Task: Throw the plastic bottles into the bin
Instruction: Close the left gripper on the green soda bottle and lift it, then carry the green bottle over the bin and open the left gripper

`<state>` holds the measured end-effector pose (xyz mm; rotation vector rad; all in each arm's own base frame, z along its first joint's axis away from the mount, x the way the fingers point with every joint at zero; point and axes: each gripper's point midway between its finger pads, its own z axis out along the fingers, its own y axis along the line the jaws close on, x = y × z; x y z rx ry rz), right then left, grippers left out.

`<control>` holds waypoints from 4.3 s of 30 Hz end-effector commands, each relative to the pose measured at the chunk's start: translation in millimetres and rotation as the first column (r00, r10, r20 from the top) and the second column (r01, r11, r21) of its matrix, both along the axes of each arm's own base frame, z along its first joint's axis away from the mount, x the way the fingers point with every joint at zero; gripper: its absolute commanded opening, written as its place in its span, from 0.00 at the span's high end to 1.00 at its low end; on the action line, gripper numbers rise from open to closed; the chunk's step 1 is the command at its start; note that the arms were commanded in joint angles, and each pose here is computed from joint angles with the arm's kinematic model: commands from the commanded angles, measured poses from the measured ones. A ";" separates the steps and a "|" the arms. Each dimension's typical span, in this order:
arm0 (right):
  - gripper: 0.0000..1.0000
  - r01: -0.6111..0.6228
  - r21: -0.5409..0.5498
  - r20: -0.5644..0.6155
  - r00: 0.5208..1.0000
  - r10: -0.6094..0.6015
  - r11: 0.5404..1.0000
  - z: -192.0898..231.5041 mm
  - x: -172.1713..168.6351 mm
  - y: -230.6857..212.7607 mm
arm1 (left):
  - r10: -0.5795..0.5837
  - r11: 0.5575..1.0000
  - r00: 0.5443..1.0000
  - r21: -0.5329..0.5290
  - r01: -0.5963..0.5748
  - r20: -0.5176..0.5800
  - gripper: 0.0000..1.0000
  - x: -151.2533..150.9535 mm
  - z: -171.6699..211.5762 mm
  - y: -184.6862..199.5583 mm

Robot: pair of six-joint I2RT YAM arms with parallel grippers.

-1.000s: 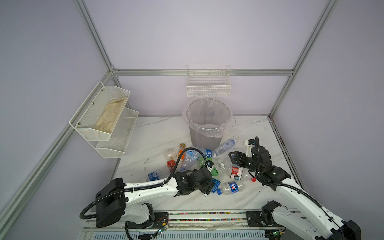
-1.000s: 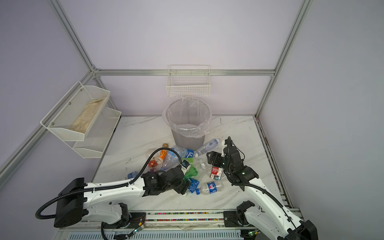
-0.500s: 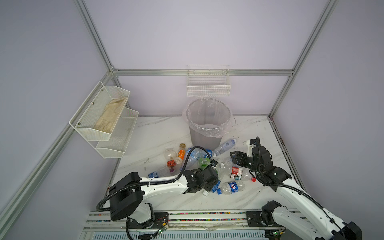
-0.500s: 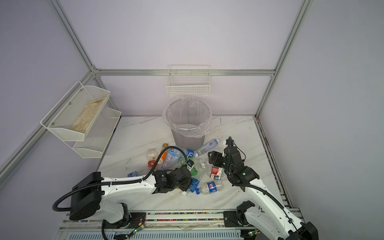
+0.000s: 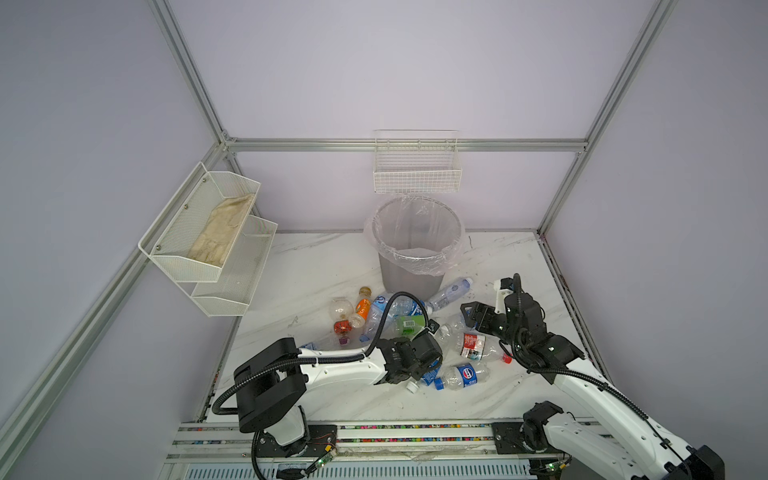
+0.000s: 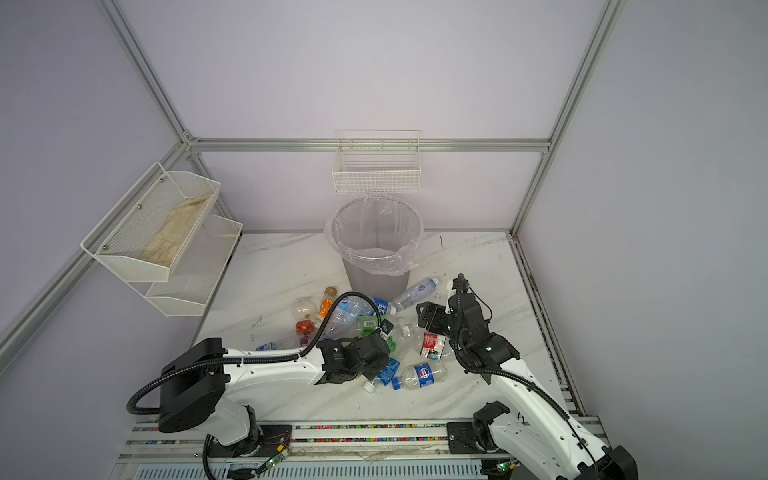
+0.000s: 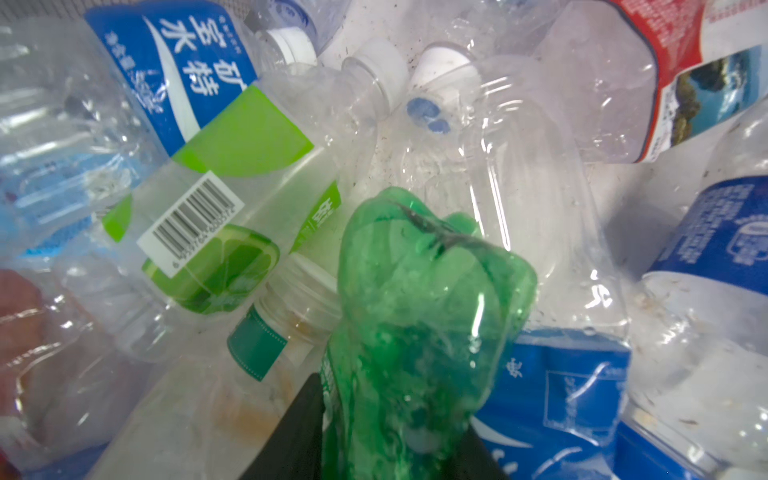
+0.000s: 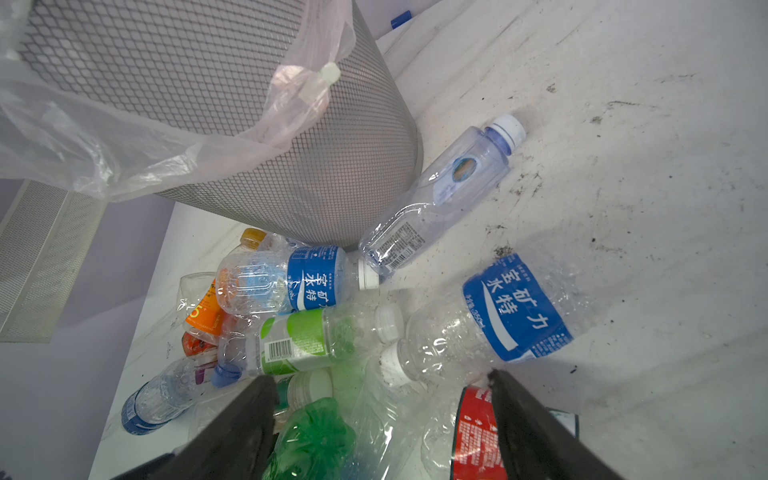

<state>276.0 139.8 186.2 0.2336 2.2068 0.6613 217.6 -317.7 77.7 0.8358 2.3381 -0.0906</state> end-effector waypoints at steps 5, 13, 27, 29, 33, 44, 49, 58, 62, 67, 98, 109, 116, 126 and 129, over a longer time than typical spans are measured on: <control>0.17 0.016 -0.019 0.005 1.000 -0.016 1.000 1.0 -1.5 -5.5 | -0.003 0.997 0.997 -0.083 0.010 0.083 0.75 14.2 51.8 -20.3; 0.17 0.022 -0.023 0.007 1.000 -0.021 1.000 1.3 -0.6 -6.8 | -0.008 0.992 0.993 -0.124 0.023 0.116 0.93 11.7 75.2 -13.0; 0.19 0.014 -0.032 -0.028 0.999 -0.015 0.999 -11.1 -2.1 -6.8 | -0.055 0.970 0.979 -0.223 0.099 0.196 0.96 2.3 143.6 -4.2; 0.19 0.014 -0.030 -0.033 0.999 -0.015 0.999 -12.6 -2.4 -6.4 | -0.051 0.960 0.974 -0.257 0.108 0.220 0.96 0.6 164.1 -0.2; 0.19 0.018 -0.024 -0.033 0.999 -0.019 1.000 -13.1 -3.8 -7.5 | -0.025 0.943 0.962 -0.312 0.112 0.271 0.96 -1.5 203.0 11.7; 0.18 0.043 -0.013 -0.052 0.998 -0.043 0.999 -15.2 -5.0 -10.4 | -0.011 0.913 0.920 -0.372 0.169 0.391 0.96 -7.9 285.3 31.8; 0.18 0.051 -0.011 -0.050 0.997 -0.052 0.999 -12.5 -5.8 -11.9 | -0.023 0.918 0.905 -0.350 0.187 0.425 0.97 -6.3 302.3 32.3; 0.18 0.054 0.003 -0.046 0.997 -0.054 0.999 -7.2 -4.9 -11.0 | -0.022 0.930 0.835 -0.296 0.220 0.550 0.98 2.2 364.3 37.6; 0.17 0.054 0.011 -0.034 0.998 -0.053 0.998 -3.2 -6.0 -11.2 | -0.031 0.937 0.805 -0.264 0.230 0.592 0.99 9.8 390.5 36.8; 0.16 0.041 0.018 -0.026 0.999 -0.041 0.999 0.2 -7.7 -9.8 | -0.026 0.934 0.782 -0.264 0.241 0.622 0.99 19.3 414.8 37.7; 0.16 0.012 0.017 -0.060 0.998 -0.011 1.000 0.6 -5.1 -2.7 | 0.071 0.914 0.807 -0.363 0.183 0.586 1.00 165.6 436.8 24.6; 0.17 -0.004 0.041 -0.060 0.998 0.006 0.999 9.4 -6.3 1.9 | 0.123 0.949 0.897 -0.314 0.018 0.424 0.94 232.6 346.1 30.6; 0.17 -0.003 0.037 -0.041 0.999 0.005 0.999 21.6 -10.3 -1.7 | 0.221 0.910 0.852 -0.414 -0.005 0.474 0.00 211.1 413.0 56.3; 0.17 0.005 0.063 -0.047 0.999 -0.002 0.998 25.6 -10.1 0.2 | 0.216 0.872 0.826 -0.484 0.077 0.520 0.00 139.8 451.4 75.3; 0.17 0.024 0.070 -0.054 0.998 -0.020 0.997 28.0 -10.1 -2.0 | 0.202 0.859 0.826 -0.500 0.108 0.526 0.00 115.6 451.1 79.3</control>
